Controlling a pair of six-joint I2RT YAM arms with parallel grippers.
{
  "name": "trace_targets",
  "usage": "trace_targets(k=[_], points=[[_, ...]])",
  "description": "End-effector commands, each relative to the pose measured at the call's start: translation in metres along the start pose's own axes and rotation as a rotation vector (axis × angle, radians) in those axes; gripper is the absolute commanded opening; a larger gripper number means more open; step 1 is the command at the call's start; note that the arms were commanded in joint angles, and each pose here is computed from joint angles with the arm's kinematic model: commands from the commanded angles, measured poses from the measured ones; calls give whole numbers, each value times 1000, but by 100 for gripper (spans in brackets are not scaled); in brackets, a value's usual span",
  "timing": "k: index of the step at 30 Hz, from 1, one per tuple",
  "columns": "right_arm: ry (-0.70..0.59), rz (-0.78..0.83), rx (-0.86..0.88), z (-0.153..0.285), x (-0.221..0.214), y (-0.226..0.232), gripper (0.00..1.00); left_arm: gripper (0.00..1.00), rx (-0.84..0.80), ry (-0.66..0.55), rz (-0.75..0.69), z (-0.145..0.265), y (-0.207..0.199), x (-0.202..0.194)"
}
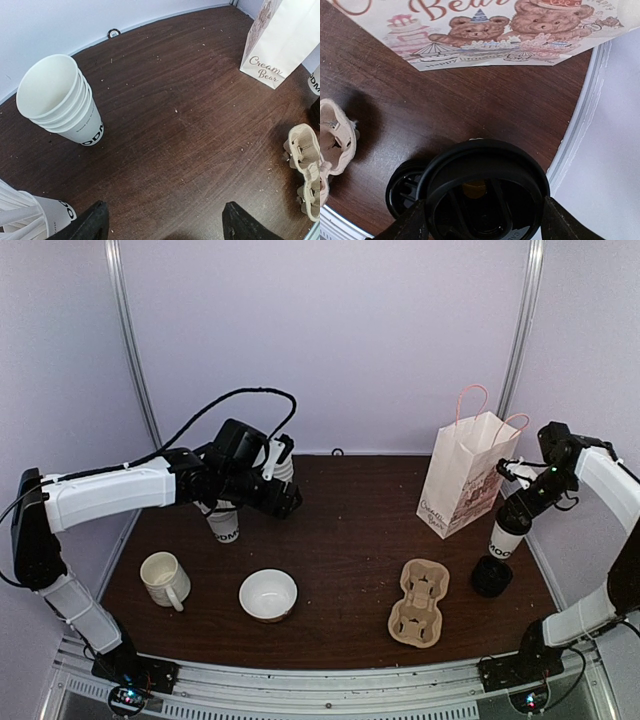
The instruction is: Pack the takeout coffee
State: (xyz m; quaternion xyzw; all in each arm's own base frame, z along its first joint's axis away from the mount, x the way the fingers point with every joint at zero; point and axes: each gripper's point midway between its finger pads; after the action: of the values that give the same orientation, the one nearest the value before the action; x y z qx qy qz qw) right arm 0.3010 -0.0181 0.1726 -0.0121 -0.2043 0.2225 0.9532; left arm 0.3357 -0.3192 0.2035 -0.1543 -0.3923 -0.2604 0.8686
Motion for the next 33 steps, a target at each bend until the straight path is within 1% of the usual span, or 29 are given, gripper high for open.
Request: trace_targets(k=[1, 4, 7, 10, 12, 16, 25, 26, 30, 33], points=[[-58, -38, 20, -13, 10, -9, 74, 81, -15, -52, 20, 5, -1, 19], [-73, -52, 23, -20, 15, -11, 74, 81, -10, -50, 19, 7, 0, 19], [-74, -57, 40, -17, 17, -9, 74, 81, -9, -50, 18, 10, 0, 19], [-105, -54, 4, -13, 22, -14, 74, 81, -3, -51, 16, 10, 1, 18], [-119, -55, -11, -18, 24, -17, 75, 81, -5, -46, 15, 7, 1, 17], [-101, -76, 69, -35, 27, -9, 75, 81, -22, -36, 12, 4, -3, 18], [-60, -90, 73, -52, 24, -11, 78, 81, -6, -35, -5, 7, 1, 19], [-59, -90, 72, -52, 23, -10, 79, 81, -9, -34, -5, 7, 0, 19], [-69, -67, 77, -45, 25, -4, 89, 81, -19, -32, -7, 8, -2, 21], [-84, -62, 78, -34, 26, 1, 94, 81, -13, -20, -35, 13, -1, 22]])
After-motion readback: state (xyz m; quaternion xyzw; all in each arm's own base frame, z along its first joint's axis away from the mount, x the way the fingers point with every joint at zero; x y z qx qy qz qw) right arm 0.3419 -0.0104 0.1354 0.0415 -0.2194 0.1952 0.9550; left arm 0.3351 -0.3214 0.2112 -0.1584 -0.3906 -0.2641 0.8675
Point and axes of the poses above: each gripper's point midway between its finger pads, its own z axis back along the fingers, its own y axis along the line the jaws close on, x = y × z, and after that the axes turned 1 degree about -z, right-handed
